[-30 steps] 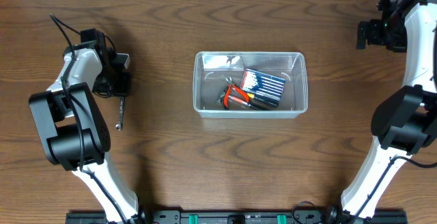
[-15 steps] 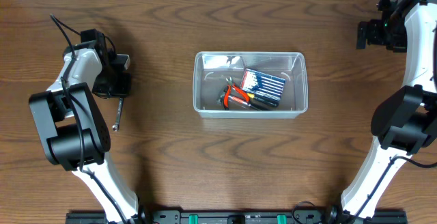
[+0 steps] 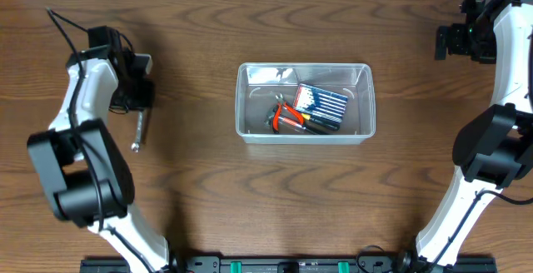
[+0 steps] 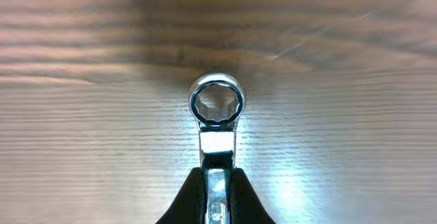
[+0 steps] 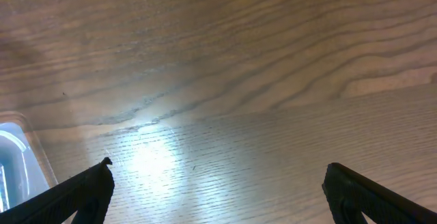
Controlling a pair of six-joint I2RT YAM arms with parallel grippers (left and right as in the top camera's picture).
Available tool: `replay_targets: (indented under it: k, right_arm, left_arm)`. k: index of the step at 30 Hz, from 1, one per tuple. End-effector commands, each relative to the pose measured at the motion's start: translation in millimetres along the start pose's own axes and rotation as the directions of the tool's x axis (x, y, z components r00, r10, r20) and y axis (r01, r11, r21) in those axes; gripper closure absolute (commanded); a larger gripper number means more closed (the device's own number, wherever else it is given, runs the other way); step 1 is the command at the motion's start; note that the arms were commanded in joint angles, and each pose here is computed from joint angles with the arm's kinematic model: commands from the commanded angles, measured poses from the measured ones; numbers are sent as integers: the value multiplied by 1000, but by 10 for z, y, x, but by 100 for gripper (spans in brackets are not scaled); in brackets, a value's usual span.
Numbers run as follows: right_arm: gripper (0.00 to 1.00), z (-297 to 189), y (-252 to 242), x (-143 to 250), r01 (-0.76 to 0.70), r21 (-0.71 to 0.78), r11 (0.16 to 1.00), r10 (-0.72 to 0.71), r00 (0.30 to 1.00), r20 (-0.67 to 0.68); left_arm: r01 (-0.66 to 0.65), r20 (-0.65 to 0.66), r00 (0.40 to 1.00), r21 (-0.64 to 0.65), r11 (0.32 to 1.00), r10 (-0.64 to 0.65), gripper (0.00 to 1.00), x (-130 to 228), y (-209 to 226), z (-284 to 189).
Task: Pack container
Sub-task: 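Lift the wrench and carry it over the clear container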
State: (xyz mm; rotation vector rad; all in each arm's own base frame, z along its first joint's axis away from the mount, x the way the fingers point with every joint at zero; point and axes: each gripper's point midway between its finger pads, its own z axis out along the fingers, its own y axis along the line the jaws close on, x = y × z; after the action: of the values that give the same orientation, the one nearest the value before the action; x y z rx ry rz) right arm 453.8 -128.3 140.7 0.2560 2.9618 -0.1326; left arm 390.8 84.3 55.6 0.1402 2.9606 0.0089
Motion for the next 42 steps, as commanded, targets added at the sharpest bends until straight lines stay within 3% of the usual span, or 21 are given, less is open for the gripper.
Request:
replay_targets:
  k: [1, 10, 18, 25, 35, 42]
  right_arm:
    - [1, -101, 22, -5, -8, -3, 1000, 8, 1000, 21]
    - [1, -101, 22, -5, -8, -3, 1000, 8, 1000, 21]
    - [1, -101, 22, -5, -8, -3, 1000, 8, 1000, 21]
    - [1, -101, 22, -5, -8, -3, 1000, 8, 1000, 21]
    - [1, -101, 22, -5, -8, -3, 1000, 8, 1000, 21]
    - [1, -101, 22, -5, -8, -3, 1000, 8, 1000, 21]
  left_arm:
    - [-22, 106, 994, -33, 999, 25, 94, -201, -69, -379]
    - [-124, 359, 925, -19, 992, 123, 94, -624, -678, -1068]
    - [-303, 618, 758, 49, 952, 209, 94, -985, -1681, -1747]
    - [-432, 704, 664, 88, 897, 251, 94, -1008, -2485, -1983]
    - [-570, 700, 629, 119, 813, 338, 94, -736, -3206, -1970]
    - [-560, 635, 694, 178, 809, 340, 94, -673, -3403, -1627]
